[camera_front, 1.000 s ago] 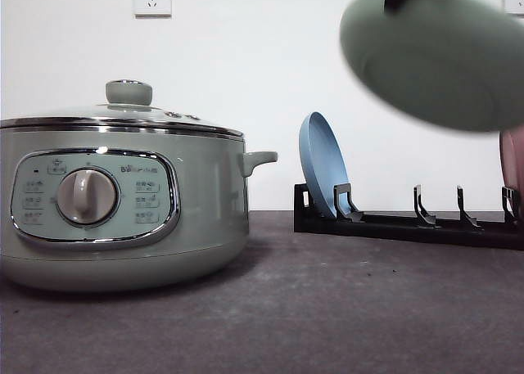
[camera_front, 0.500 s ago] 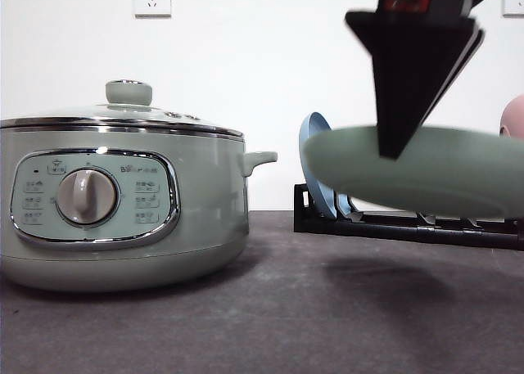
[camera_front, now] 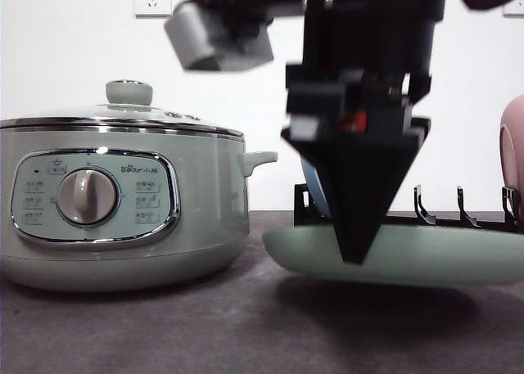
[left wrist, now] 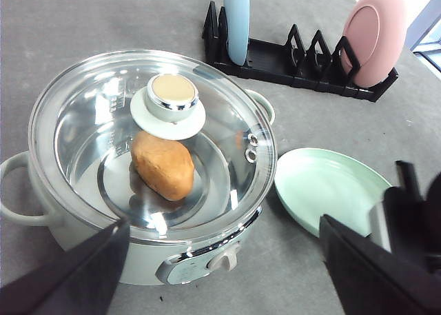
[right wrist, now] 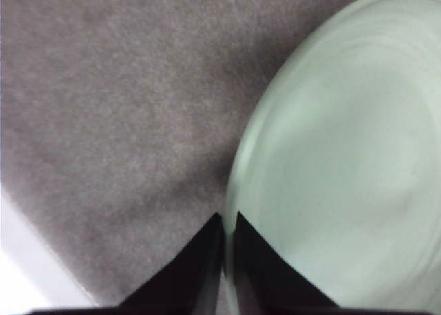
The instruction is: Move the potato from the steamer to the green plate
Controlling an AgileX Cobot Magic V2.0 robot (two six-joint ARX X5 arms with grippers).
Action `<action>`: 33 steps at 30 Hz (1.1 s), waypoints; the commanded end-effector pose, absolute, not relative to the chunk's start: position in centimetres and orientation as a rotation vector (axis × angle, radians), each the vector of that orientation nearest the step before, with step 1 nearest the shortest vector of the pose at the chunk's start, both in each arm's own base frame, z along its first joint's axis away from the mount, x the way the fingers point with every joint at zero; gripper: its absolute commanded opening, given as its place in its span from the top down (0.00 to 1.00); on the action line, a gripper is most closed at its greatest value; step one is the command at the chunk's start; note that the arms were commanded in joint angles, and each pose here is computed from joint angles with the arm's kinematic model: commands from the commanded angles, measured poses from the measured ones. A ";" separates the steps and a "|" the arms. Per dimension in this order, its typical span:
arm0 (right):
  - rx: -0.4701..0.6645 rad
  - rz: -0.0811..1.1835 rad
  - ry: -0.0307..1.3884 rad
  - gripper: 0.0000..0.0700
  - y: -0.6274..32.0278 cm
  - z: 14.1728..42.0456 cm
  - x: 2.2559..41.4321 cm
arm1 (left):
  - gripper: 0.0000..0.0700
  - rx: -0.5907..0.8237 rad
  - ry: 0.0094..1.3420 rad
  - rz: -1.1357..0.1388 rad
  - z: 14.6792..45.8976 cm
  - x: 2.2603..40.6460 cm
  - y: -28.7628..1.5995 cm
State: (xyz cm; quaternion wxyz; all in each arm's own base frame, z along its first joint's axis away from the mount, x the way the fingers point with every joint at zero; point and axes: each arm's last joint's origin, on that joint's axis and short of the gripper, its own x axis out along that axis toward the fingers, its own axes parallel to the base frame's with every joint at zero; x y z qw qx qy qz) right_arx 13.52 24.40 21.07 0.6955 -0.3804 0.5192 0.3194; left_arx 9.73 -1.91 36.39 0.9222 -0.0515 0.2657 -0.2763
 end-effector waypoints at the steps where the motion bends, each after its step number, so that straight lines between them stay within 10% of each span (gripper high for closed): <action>1: -0.856 0.704 1.167 0.99 24.9 20.5 13.4 | 0.20 -0.098 0.515 -0.575 37.2 9.7 -1.9; 9: -0.828 0.714 1.191 0.97 24.8 18.9 13.6 | 0.20 -0.098 0.515 -0.575 37.2 9.7 -1.9; 14: -0.799 0.701 1.202 0.51 24.7 18.9 13.9 | 0.20 -0.099 0.516 -0.575 37.2 9.7 -1.9; 33: -0.565 0.718 0.925 0.50 21.3 28.0 14.5 | 0.20 -0.099 0.516 -0.575 37.2 9.7 -1.9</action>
